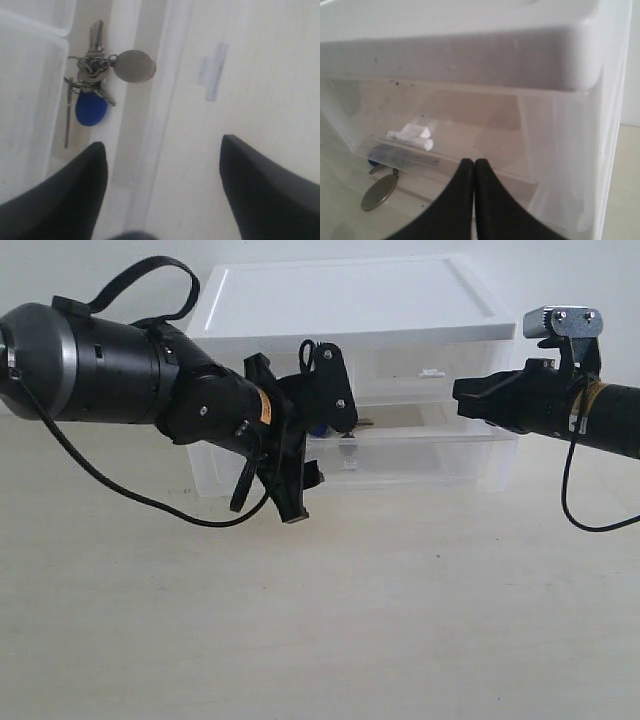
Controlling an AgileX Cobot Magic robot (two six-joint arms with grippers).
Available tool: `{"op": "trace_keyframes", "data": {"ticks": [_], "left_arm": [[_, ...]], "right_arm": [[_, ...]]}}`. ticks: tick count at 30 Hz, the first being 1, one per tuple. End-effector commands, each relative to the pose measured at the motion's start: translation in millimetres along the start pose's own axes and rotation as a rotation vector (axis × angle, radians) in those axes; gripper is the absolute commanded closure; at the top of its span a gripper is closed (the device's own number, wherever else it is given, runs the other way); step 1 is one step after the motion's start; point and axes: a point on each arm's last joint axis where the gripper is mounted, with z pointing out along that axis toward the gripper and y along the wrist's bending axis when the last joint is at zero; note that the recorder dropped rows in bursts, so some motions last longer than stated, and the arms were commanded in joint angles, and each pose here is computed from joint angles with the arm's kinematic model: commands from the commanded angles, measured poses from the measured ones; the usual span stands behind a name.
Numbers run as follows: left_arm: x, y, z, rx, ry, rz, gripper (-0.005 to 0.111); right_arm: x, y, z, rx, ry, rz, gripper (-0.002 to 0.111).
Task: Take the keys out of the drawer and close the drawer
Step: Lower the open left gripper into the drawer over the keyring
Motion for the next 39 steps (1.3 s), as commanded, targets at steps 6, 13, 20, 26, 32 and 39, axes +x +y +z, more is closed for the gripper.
{"op": "trace_keyframes", "data": {"ticks": [6, 13, 20, 26, 32, 39], "left_arm": [[-5, 3.4, 5, -0.025, -0.043, -0.011, 0.070], [-3, 2.2, 5, -0.012, -0.017, 0.019, 0.102], [3, -5.3, 0, 0.063, 0.084, 0.107, 0.102], [-12, -20.5, -11, 0.100, 0.065, 0.142, 0.102], [-20, -28.9, -16, 0.131, 0.069, 0.139, 0.102], [-10, -37.4, -14, 0.174, 0.119, 0.161, 0.102]], "right_arm": [[-6, -7, 0, 0.043, -0.025, 0.026, 0.108], [-6, -7, 0, 0.043, -0.025, 0.026, 0.108], [-6, -7, 0, 0.043, -0.025, 0.026, 0.108], [-6, -7, 0, 0.043, -0.025, 0.026, 0.108], [-6, -7, 0, 0.045, -0.023, 0.026, 0.108], [-6, -7, 0, 0.045, -0.023, 0.026, 0.108]]}}
